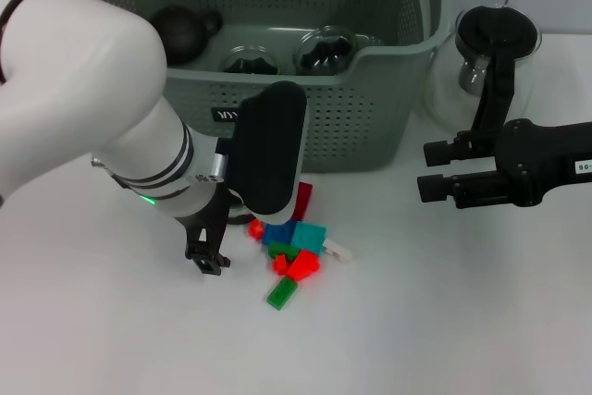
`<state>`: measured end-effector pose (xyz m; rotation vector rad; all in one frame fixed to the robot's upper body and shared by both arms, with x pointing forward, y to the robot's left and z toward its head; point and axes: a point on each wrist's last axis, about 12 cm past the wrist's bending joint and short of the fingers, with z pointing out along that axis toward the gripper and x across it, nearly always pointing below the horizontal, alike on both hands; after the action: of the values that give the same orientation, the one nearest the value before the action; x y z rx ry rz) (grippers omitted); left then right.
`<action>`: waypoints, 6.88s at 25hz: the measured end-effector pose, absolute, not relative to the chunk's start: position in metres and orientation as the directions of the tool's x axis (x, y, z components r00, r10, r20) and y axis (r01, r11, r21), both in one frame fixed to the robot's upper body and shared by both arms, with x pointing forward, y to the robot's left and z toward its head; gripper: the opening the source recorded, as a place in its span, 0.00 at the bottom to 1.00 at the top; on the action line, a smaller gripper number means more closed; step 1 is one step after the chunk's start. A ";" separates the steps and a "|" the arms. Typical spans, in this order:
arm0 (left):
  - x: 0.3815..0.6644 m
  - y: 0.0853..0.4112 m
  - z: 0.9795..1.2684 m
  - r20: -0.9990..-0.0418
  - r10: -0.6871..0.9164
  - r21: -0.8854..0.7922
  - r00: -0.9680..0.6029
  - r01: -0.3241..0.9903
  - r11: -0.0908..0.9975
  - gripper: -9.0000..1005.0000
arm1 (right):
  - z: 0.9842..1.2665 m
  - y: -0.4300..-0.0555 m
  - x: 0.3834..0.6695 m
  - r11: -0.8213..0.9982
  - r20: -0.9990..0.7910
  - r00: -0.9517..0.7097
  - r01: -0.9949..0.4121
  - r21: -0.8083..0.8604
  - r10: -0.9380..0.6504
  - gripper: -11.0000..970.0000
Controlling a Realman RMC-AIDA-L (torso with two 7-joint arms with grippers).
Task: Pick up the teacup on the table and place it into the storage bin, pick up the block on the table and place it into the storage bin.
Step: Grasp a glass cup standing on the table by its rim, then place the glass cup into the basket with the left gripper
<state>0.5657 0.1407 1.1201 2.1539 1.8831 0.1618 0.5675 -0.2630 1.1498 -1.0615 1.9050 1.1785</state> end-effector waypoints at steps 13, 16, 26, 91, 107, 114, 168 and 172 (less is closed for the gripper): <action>0.566 0.139 1.119 -0.085 0.986 0.274 0.146 0.955 -0.117 0.75 | 1.149 -0.264 0.567 0.270 -0.837 -0.460 -0.881 0.389 -0.297 0.71; 0.566 0.139 1.119 -0.084 0.986 0.272 0.146 0.955 -0.119 0.75 | 1.149 -0.264 0.567 0.270 -0.837 -0.460 -0.881 0.388 -0.297 0.71; 0.564 0.138 1.118 -0.072 0.987 0.262 0.146 0.957 -0.122 0.74 | 1.149 -0.265 0.567 0.272 -0.837 -0.462 -0.880 0.390 -0.295 0.71; 0.542 0.179 1.225 -0.516 0.857 0.065 -0.012 0.996 0.054 0.06 | 1.155 -0.278 0.568 0.280 -0.851 -0.438 -0.889 0.362 -0.290 0.71; 0.619 0.189 1.276 -0.783 0.593 0.133 -0.186 0.882 0.452 0.06 | 1.155 -0.284 0.560 0.244 -0.835 -0.451 -0.889 0.388 -0.314 0.71; 0.681 0.187 1.250 -0.774 0.498 0.050 -0.392 0.745 0.665 0.06 | 1.152 -0.284 0.558 0.238 -0.823 -0.458 -0.887 0.396 -0.336 0.71; 0.691 0.153 1.176 -0.615 0.667 0.246 -0.421 0.701 0.669 0.07 | 1.153 -0.276 0.559 0.216 -0.825 -0.449 -0.893 0.395 -0.343 0.71; 0.691 0.153 1.176 -0.615 0.667 0.249 -0.420 0.699 0.670 0.07 | 1.153 -0.275 0.559 0.216 -0.826 -0.448 -0.893 0.395 -0.343 0.71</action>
<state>0.6912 0.1530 1.1761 1.0481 2.1773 -0.0589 0.5593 -0.2754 1.1526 -1.1399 1.9057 1.2077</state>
